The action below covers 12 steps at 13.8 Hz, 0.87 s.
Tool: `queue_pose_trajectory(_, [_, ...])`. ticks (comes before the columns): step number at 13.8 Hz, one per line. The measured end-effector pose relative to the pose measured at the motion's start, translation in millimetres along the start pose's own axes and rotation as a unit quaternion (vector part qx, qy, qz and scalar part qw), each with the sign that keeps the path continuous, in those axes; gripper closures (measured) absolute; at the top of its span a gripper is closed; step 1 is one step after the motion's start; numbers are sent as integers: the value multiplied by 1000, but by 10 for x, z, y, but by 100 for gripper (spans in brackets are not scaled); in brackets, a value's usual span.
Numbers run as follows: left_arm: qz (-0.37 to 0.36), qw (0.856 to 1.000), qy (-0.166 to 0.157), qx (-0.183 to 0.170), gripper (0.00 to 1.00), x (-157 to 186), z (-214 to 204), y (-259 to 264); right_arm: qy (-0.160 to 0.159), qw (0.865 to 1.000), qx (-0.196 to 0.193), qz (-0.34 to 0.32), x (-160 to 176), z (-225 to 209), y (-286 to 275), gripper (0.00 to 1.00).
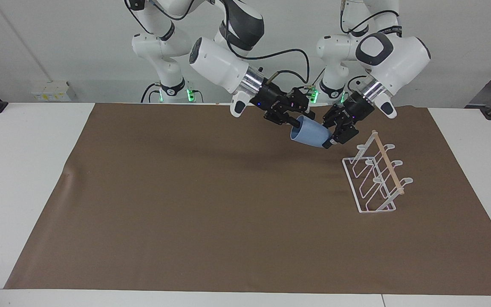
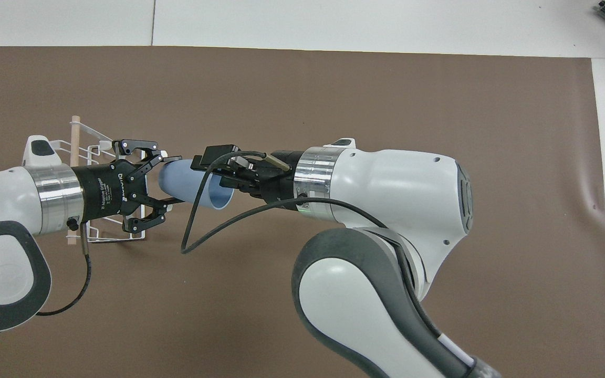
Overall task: Hang cup on cup holder
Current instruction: 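Grasp the cup with the left gripper while the right gripper releases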
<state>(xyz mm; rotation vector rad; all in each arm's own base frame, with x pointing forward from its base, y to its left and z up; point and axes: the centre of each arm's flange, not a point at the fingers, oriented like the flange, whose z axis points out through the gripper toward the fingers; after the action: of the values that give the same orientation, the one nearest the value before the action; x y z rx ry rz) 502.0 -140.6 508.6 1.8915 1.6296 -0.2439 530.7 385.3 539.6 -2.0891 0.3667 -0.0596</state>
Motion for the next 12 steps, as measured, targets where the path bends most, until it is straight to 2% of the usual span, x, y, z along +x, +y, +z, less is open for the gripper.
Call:
queue_pose_trajectory(1, [25,999,31,6,30,28,-41,23,0,1000,0,0,1,1,3,35])
queue_pose_trajectory(2, [49,997,62,11,30,38,-81,48,0,1000,-1,1,2,3,12,28])
queue_pose_trajectory(3, [73,993,95,15,30,40,-144,90,0,1000,-3,2,5,10,31,15])
queue_pose_trajectory(4, [93,987,128,18,30,30,-221,144,1,1000,-8,-3,11,17,59,8])
queue_pose_trajectory(5, [109,980,164,22,30,12,-298,209,4,1000,-19,-15,20,22,85,8])
queue_pose_trajectory(6, [125,970,205,23,30,-10,-375,292,9,999,-35,-34,34,20,110,2])
queue_pose_trajectory(8, [170,944,280,27,30,-38,-480,450,19,994,-69,-81,73,6,155,0])
queue_pose_trajectory(9, [197,927,319,32,30,-27,-501,511,20,989,-90,-113,108,-11,193,0])
queue_pose_trajectory(11, [239,893,378,43,30,30,-494,570,4,974,-134,-185,250,-107,325,0])
queue_pose_trajectory(12, [256,880,397,43,30,56,-491,595,-6,963,-153,-221,344,-184,401,0])
